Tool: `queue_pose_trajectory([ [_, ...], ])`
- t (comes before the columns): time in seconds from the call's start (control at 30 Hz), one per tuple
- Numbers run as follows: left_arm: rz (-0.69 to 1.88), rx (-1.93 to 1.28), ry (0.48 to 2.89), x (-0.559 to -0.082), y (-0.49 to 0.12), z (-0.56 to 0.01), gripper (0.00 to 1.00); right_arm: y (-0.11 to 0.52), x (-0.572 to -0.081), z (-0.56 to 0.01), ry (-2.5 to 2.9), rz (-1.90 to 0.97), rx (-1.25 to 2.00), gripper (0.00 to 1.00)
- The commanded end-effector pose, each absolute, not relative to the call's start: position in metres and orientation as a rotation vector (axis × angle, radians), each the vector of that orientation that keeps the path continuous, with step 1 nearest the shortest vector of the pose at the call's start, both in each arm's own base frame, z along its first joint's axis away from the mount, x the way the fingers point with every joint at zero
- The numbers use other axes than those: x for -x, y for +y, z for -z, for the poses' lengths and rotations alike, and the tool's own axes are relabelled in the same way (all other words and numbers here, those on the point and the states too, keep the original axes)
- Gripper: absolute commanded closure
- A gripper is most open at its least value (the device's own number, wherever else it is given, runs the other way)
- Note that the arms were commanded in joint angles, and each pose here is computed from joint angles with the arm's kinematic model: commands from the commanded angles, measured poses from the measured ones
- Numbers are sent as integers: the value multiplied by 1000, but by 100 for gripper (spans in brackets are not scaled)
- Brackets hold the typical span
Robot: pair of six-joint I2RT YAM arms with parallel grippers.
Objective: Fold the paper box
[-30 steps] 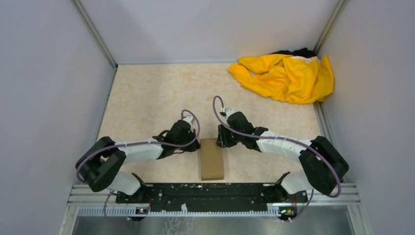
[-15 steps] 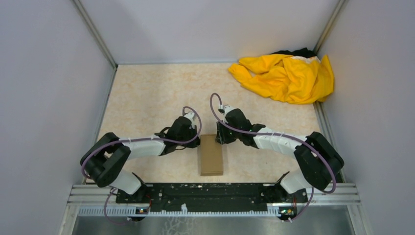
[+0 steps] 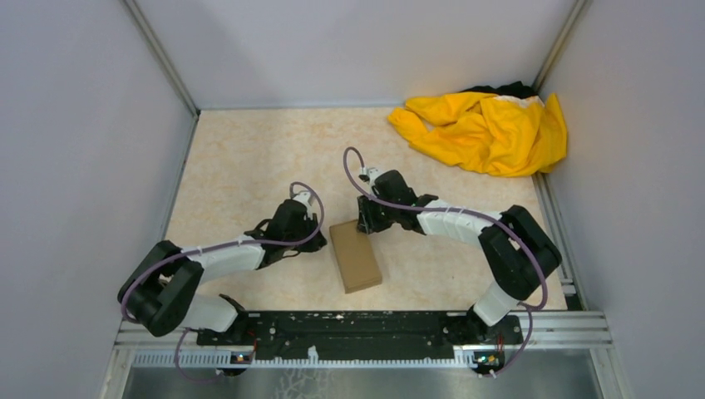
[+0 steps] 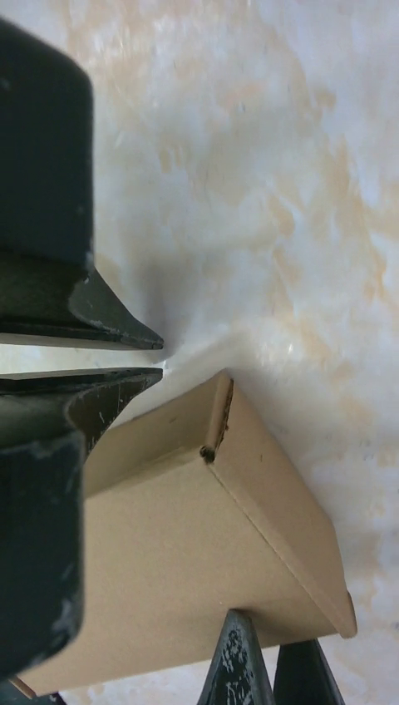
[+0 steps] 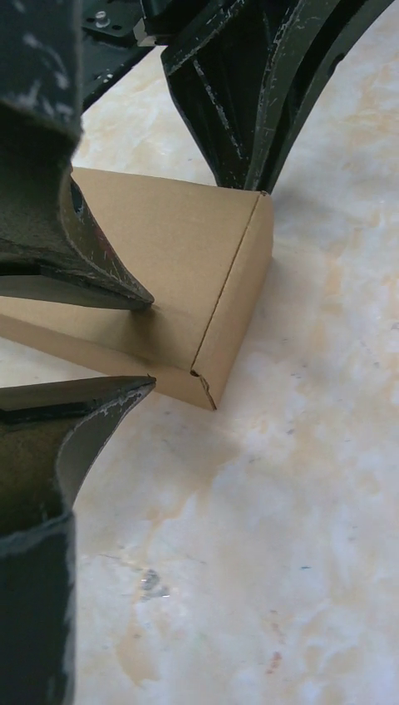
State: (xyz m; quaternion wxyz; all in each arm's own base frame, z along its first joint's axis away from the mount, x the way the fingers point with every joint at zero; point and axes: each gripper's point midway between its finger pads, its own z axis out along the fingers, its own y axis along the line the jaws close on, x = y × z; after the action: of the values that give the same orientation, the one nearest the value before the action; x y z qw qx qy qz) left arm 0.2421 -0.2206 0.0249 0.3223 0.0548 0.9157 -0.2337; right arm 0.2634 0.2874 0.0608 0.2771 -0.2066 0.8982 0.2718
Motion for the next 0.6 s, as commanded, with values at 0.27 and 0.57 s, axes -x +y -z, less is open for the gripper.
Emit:
queue_pose_trajectory([
  [0.27, 628, -114, 2381, -238, -203, -46, 82, 317, -310, -91, 2300, -716, 747, 58],
  [0.57, 750, -119, 2374, -202, -198, -71, 86, 268, -268, -104, 2306, -702, 705, 50],
])
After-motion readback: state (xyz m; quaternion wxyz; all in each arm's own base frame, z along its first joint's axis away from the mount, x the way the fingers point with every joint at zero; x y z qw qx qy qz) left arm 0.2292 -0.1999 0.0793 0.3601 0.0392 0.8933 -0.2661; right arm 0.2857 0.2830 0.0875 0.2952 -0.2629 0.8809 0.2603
